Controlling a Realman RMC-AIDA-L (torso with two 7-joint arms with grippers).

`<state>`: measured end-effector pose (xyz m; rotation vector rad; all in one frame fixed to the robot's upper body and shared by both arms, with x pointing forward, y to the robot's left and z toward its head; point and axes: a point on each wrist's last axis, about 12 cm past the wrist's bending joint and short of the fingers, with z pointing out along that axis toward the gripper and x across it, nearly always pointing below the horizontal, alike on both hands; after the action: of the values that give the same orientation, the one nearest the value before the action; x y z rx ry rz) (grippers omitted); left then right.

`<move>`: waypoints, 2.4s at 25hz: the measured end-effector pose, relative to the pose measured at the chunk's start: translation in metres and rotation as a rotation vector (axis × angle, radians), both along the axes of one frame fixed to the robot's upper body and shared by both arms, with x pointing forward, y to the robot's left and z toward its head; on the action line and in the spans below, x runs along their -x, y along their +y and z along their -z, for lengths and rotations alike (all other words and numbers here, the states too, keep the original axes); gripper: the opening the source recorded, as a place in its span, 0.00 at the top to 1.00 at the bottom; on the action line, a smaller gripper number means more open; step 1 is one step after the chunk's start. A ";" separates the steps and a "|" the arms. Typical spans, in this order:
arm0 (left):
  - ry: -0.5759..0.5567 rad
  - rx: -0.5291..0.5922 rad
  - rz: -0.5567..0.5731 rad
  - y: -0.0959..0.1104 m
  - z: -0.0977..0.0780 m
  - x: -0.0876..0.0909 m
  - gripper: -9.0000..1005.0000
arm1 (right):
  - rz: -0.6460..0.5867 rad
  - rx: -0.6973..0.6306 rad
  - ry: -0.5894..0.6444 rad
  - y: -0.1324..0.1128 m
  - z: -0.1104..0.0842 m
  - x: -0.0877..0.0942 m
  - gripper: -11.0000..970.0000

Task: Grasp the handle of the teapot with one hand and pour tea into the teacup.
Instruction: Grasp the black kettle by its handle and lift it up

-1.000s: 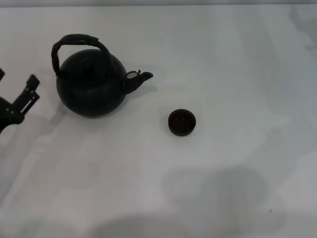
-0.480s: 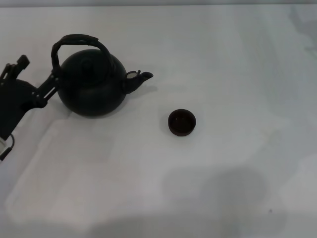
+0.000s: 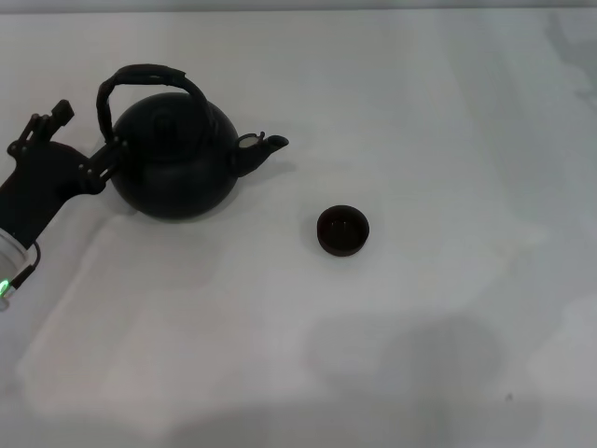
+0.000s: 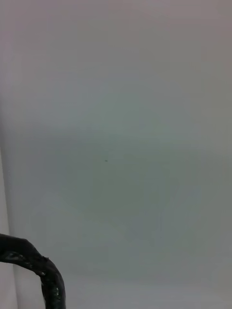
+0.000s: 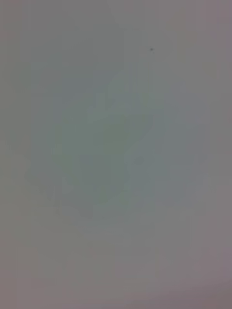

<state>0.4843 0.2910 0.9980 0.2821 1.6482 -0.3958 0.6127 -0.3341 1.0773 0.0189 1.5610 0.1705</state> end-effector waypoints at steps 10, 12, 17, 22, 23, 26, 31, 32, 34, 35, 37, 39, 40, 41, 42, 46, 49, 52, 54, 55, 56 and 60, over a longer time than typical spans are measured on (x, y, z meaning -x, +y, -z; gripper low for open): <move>-0.007 0.002 -0.004 -0.001 -0.002 -0.004 0.26 | -0.004 0.001 -0.003 0.001 -0.001 -0.001 0.13; -0.008 0.001 -0.005 -0.001 -0.002 -0.004 0.27 | -0.003 0.001 -0.002 0.000 -0.001 -0.001 0.13; -0.005 -0.018 -0.011 -0.003 -0.001 -0.006 0.29 | -0.006 0.001 0.002 0.001 0.000 0.000 0.13; 0.003 -0.024 -0.010 -0.007 0.000 -0.009 0.31 | -0.015 0.008 0.008 0.003 0.001 0.000 0.13; 0.002 -0.027 -0.009 -0.008 0.000 -0.009 0.32 | -0.015 0.007 0.009 0.003 0.001 0.000 0.13; -0.005 -0.041 -0.005 -0.009 0.000 -0.011 0.45 | -0.016 0.005 0.015 0.004 0.003 0.001 0.13; -0.023 -0.060 0.005 -0.013 -0.002 -0.014 0.46 | -0.016 0.003 0.019 0.004 0.005 0.002 0.13; -0.027 -0.065 0.007 -0.013 -0.002 -0.014 0.46 | -0.016 0.003 0.019 0.004 0.005 0.002 0.13; -0.034 -0.075 0.010 -0.014 -0.003 -0.015 0.56 | -0.016 0.001 0.021 0.004 0.005 0.002 0.13; -0.036 -0.076 0.011 -0.014 -0.003 -0.016 0.61 | -0.016 0.001 0.021 0.004 0.005 0.002 0.13; -0.039 -0.078 0.013 -0.015 -0.004 -0.017 0.71 | -0.016 0.000 0.022 0.004 0.006 0.003 0.13; -0.042 -0.081 0.014 -0.015 -0.004 -0.018 0.77 | -0.016 -0.001 0.025 0.005 0.007 0.003 0.13; -0.043 -0.083 0.015 -0.015 -0.004 -0.018 0.80 | -0.017 -0.002 0.026 0.005 0.007 0.003 0.13; -0.043 -0.083 0.015 -0.015 -0.004 -0.018 0.83 | -0.017 -0.002 0.027 0.005 0.007 0.003 0.13; -0.043 -0.083 0.015 -0.015 -0.004 -0.018 0.85 | -0.018 -0.003 0.027 0.005 0.007 0.003 0.13; -0.047 -0.081 0.013 -0.015 -0.005 -0.019 0.88 | -0.019 -0.003 0.027 0.006 0.007 0.002 0.13; -0.058 -0.069 0.011 -0.016 -0.007 -0.020 0.88 | -0.020 -0.003 0.027 0.006 0.007 0.002 0.13; -0.075 -0.058 0.020 -0.019 -0.010 -0.023 0.88 | -0.019 -0.003 0.027 0.006 0.007 0.002 0.13; -0.102 -0.072 0.033 -0.022 -0.014 -0.027 0.88 | -0.019 -0.003 0.029 0.006 0.007 0.002 0.13; -0.109 -0.080 0.036 -0.023 -0.015 -0.028 0.88 | -0.018 -0.003 0.030 0.006 0.007 0.002 0.13; -0.129 -0.102 0.046 -0.026 -0.017 -0.031 0.88 | -0.017 -0.002 0.031 0.005 0.007 0.003 0.13; -0.172 -0.150 0.089 -0.036 -0.022 -0.038 0.88 | -0.014 -0.002 0.033 0.004 0.008 0.003 0.13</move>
<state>0.5225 0.2553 1.0198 0.4895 1.5017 -0.3064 0.6094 -0.3300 1.0695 0.0119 1.5945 0.1833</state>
